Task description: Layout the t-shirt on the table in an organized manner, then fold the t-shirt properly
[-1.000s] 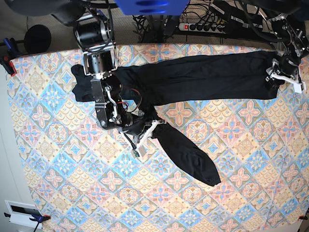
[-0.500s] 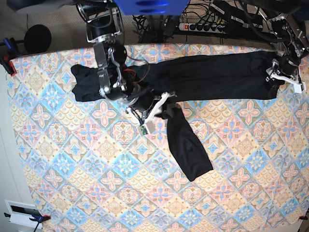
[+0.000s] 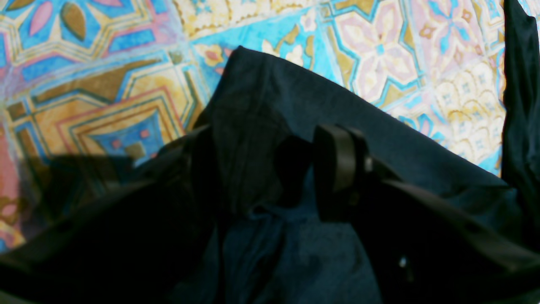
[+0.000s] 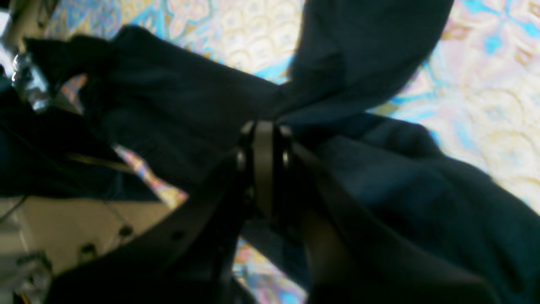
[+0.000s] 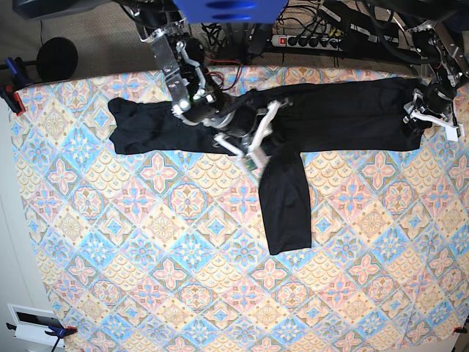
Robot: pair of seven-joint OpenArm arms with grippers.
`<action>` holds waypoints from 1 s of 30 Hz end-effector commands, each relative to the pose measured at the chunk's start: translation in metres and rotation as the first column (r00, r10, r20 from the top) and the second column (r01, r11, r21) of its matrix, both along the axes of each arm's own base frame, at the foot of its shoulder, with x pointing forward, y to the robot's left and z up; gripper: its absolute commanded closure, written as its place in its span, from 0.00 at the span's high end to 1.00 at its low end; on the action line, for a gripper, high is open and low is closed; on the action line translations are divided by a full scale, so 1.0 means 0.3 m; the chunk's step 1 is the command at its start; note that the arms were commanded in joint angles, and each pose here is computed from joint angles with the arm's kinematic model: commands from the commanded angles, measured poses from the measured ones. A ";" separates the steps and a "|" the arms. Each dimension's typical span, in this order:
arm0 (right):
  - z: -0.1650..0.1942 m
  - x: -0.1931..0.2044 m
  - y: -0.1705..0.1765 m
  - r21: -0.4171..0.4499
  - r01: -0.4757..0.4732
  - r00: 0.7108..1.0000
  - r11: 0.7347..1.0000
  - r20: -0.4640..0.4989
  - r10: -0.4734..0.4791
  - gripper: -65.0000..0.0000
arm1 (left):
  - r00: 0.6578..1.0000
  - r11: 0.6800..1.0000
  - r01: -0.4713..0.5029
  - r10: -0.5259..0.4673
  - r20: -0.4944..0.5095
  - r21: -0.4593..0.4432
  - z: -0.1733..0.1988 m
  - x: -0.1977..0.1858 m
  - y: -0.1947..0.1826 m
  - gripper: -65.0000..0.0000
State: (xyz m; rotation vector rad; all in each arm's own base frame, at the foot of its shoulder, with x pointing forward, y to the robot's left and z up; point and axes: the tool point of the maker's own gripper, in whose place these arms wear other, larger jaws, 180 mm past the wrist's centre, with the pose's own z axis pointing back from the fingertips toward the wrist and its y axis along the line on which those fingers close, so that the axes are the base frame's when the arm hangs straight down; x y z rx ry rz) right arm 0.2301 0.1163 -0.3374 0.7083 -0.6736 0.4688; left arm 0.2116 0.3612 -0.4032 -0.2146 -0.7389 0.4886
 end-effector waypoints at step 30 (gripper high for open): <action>0.132 0.055 0.137 0.042 -0.104 0.974 0.994 0.207 0.093 0.00 | 0.999 1.000 0.003 -0.004 0.043 0.028 0.048 0.027 0.029 0.53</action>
